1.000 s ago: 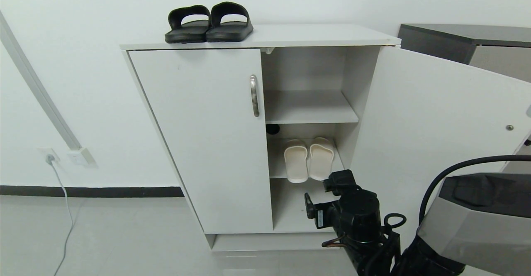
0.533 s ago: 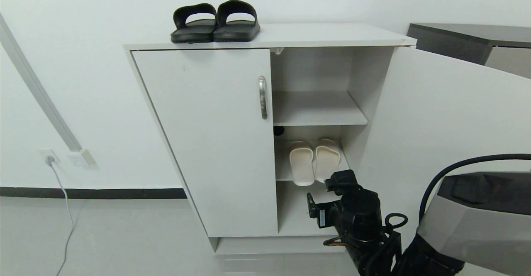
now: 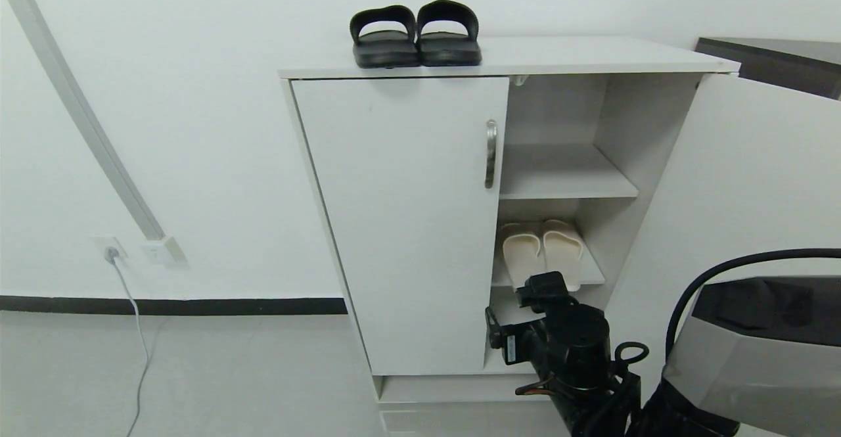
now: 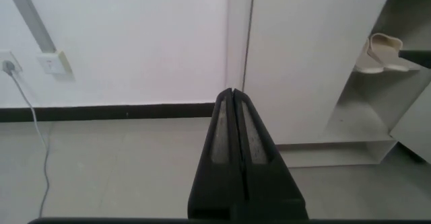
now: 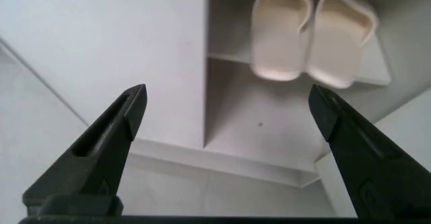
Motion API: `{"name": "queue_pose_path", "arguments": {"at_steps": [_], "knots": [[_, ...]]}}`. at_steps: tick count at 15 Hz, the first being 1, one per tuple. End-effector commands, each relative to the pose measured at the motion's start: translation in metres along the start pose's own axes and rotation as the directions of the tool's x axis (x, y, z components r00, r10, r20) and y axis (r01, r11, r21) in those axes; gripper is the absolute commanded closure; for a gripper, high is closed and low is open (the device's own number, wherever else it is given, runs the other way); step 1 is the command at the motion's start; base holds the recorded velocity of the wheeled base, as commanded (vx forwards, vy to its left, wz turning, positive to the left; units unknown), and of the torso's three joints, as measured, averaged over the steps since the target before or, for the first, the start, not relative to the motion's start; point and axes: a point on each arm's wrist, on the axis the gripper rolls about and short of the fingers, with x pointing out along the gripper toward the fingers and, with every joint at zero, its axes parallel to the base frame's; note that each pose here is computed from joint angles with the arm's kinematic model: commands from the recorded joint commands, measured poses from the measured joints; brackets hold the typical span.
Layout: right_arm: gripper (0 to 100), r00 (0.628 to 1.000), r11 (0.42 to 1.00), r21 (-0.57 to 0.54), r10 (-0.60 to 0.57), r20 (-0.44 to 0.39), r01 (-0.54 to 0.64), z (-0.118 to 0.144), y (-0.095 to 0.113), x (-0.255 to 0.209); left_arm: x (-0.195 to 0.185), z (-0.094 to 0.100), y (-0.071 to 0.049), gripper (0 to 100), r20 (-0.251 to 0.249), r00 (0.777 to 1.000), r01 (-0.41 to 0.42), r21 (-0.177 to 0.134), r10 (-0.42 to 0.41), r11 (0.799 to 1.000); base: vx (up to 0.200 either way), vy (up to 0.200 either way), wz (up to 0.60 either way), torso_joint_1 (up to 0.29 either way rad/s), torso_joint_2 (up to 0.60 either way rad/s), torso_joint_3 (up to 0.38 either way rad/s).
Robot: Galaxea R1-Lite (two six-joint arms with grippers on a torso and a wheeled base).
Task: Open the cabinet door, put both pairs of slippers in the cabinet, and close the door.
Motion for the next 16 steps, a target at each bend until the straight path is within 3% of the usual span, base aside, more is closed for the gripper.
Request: {"name": "queue_pose_path", "arguments": {"at_steps": [1, 6, 16], "knots": [[0, 1.0, 1.0, -0.007, -0.002, -0.009, 0.001, -0.0024, -0.0009, -0.0007, 0.0001, 0.0, 0.0, 100, -0.001, 1.0, -0.001, 0.0, 0.001, 1.0, 0.0, 0.2, 0.0, -0.002, 0.01, 0.002], [0, 1.0, 1.0, -0.015, 0.0, -0.021, -0.001, -0.0054, -0.0027, -0.0029, 0.0001, 0.0, 0.0, 100, -0.001, 1.0, -0.001, 0.002, 0.001, 1.0, 0.0, 0.2, 0.0, 0.002, 0.0, 0.0], [0, 1.0, 1.0, -0.015, -0.006, -0.008, 0.006, -0.0043, -0.0067, -0.0024, 0.0001, 0.0, 0.0, 100, -0.001, 1.0, -0.001, 0.003, 0.001, 1.0, 0.0, 0.0, 0.0, 0.0, 0.0, 0.0]]}}
